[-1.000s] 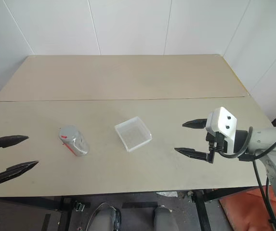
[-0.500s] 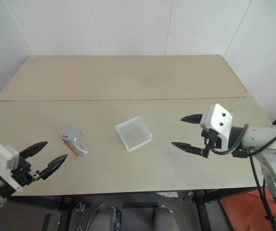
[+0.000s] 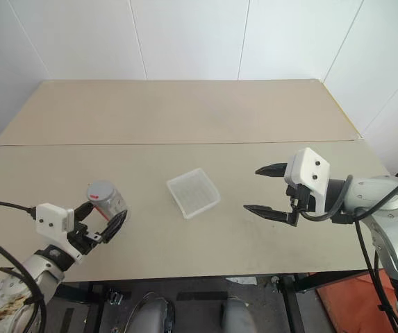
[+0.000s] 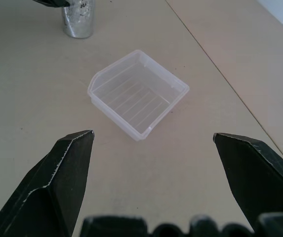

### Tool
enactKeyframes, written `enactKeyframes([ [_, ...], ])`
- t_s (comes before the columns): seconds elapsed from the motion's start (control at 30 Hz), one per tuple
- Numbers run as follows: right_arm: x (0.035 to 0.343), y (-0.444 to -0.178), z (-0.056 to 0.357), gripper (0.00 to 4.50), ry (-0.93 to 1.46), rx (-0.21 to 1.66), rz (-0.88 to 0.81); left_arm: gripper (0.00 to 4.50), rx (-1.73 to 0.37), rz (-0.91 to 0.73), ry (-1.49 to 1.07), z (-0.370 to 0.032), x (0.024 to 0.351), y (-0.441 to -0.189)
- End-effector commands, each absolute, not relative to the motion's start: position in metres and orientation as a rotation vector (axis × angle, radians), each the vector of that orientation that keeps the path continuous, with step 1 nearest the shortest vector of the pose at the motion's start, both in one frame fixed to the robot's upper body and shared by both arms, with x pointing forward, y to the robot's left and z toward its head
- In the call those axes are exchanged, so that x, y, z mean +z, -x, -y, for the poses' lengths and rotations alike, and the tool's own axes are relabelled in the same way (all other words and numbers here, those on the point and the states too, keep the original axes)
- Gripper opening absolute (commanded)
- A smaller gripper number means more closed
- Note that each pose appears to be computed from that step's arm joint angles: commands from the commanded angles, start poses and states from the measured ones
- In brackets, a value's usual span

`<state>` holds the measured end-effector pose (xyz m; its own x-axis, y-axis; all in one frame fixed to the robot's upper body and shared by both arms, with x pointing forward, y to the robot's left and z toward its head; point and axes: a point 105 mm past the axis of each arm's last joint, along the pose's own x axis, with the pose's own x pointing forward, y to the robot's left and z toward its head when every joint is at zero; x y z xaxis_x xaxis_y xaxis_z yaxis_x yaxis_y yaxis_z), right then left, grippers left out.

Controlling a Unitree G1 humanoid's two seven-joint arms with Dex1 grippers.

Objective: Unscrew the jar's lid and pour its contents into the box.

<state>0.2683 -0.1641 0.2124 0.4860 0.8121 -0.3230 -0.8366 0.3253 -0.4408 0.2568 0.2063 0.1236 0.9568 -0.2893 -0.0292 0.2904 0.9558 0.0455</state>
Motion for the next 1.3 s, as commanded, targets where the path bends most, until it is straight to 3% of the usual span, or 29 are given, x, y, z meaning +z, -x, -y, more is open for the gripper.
enactKeyframes([
  [0.03,0.227,-0.263,0.162,4.5,0.656,1.083,0.021,4.47,-0.27,0.034,-0.065,-0.207,0.129,-0.264],
  [0.3,0.227,-0.26,0.163,4.5,0.663,1.076,0.023,4.47,-0.262,0.094,-0.078,-0.208,0.129,-0.28],
  [0.4,0.228,-0.259,0.162,4.5,0.662,1.076,0.025,3.83,-0.265,0.106,-0.078,-0.207,0.128,-0.282],
  [0.6,0.228,-0.257,0.161,4.5,0.658,1.062,0.029,1.91,-0.29,0.127,-0.103,-0.203,0.129,-0.285],
  [0.77,0.233,-0.259,0.153,4.5,0.637,1.06,0.08,1.91,-0.379,0.17,-0.145,-0.196,0.154,-0.288],
  [0.87,0.247,-0.27,0.133,4.5,0.575,1.072,0.165,1.91,-0.589,0.162,-0.133,-0.189,0.188,-0.285],
  [1.0,0.261,-0.283,0.105,4.5,0.478,1.107,0.216,1.91,-0.839,0.106,-0.141,-0.185,0.208,-0.281],
  [1.3,0.279,-0.293,0.046,4.5,0.305,1.277,0.232,1.91,-1.247,0.094,-0.137,-0.15,0.229,-0.296],
])
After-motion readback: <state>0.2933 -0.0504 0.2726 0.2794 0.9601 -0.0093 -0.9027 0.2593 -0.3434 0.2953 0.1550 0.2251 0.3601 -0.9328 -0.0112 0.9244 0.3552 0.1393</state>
